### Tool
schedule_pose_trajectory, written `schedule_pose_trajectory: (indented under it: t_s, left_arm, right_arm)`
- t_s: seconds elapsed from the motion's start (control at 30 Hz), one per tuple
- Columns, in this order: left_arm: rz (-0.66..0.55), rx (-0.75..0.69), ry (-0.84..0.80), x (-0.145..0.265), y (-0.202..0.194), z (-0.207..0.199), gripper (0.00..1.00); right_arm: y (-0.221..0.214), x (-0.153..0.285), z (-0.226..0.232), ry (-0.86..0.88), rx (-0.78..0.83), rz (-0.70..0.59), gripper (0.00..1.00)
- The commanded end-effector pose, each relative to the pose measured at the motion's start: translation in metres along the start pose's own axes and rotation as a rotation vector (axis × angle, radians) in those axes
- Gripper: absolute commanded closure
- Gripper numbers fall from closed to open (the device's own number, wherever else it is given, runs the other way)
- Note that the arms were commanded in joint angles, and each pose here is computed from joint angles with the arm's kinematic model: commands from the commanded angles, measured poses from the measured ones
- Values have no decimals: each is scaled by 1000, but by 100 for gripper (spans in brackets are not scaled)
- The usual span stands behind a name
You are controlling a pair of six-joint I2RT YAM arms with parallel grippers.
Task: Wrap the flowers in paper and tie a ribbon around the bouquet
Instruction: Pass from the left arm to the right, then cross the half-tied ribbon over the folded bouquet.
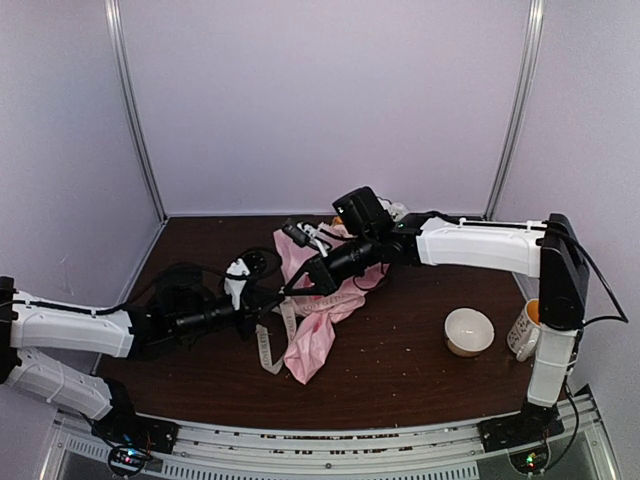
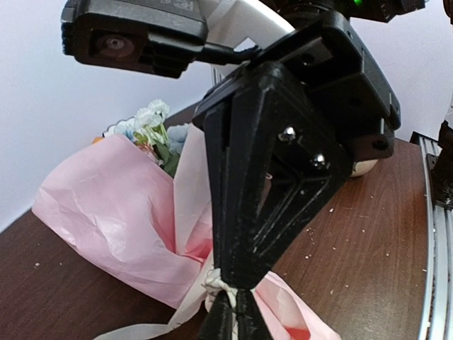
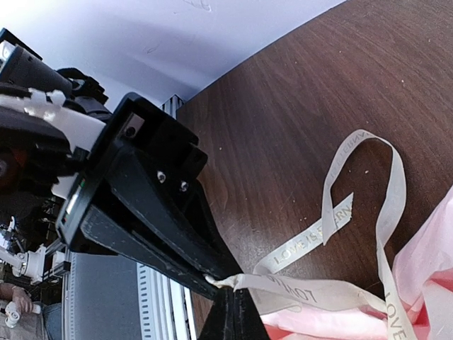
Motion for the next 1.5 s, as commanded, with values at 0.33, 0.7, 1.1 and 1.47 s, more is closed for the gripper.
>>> schedule_pose_trajectory:
  t_s: [0.33,0.7,1.1,1.47]
  left_arm:
    - [187,119,120,16,26,27,35]
    - [651,581,509,18,-87,165,38]
    - [771,654,476,8,-143,153,100]
    - [461,247,33,18,-30,-11,100]
  right_arm:
    - [12,22,-12,-58,-53,-111,100]
    - [13,26,-11,-68,-55,-128,100]
    - [8,24,-13,-67,-80,-129,100]
    - [26,33,-44,-200,-158,-202,100]
Point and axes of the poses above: each gripper's point midway between its finger pads, its own x axis back along the fingers, its own z axis along the line the jaws close on, y = z × x, the point moved 2 cm from there along x, back along the fingers, and after that the axes turned 6 degrees about x, right-handed, at the moved point
